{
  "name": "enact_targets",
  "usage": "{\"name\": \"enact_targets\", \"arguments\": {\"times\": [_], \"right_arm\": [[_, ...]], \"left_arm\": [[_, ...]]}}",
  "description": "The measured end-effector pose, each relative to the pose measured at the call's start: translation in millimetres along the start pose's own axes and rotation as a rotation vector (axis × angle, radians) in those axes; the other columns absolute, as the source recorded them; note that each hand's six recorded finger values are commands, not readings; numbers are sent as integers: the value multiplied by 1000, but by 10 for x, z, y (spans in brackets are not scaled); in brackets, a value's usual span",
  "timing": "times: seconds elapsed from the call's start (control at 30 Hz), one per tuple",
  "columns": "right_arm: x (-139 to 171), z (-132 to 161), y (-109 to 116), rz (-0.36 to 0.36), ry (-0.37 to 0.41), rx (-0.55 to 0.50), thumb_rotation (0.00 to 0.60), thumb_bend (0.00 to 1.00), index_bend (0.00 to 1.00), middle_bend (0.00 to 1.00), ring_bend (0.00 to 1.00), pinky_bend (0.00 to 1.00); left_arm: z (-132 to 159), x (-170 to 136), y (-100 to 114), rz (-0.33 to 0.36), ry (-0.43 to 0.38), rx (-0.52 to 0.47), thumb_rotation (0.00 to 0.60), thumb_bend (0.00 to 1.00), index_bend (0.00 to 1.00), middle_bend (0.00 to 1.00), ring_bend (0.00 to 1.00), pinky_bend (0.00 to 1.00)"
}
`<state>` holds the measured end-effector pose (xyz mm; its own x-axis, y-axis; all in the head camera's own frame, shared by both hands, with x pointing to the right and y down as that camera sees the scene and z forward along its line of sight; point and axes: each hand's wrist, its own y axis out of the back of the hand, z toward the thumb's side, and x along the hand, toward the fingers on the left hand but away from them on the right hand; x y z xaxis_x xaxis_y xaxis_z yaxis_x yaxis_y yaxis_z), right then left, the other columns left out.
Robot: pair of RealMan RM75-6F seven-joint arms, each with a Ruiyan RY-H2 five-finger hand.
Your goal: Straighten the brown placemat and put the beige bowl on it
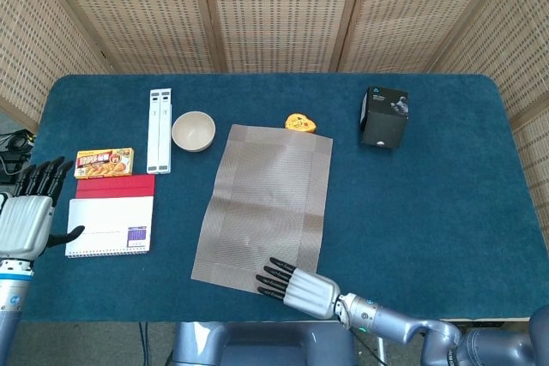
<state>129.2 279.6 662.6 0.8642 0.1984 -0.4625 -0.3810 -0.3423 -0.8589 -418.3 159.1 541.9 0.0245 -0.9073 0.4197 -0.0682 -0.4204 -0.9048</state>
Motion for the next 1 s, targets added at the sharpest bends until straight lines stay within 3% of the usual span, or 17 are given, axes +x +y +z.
{"name": "enact_targets", "arguments": {"times": [0.57, 0.8, 1.0], "right_arm": [[-81, 41, -121, 18, -13, 17, 600, 2, 102, 0, 0, 0], [-142, 9, -108, 0, -23, 4, 600, 216, 110, 0, 0, 0], [-167, -65, -127, -14, -41, 4, 600, 490, 112, 0, 0, 0]], "left_arm": [[4, 8, -1, -3, -9, -4, 600, 0, 0, 0, 0, 0], [10, 14, -10, -5, -10, -1, 600, 0, 0, 0, 0, 0], [26, 16, -26, -12, -16, 1, 600, 0, 0, 0, 0, 0]]}}
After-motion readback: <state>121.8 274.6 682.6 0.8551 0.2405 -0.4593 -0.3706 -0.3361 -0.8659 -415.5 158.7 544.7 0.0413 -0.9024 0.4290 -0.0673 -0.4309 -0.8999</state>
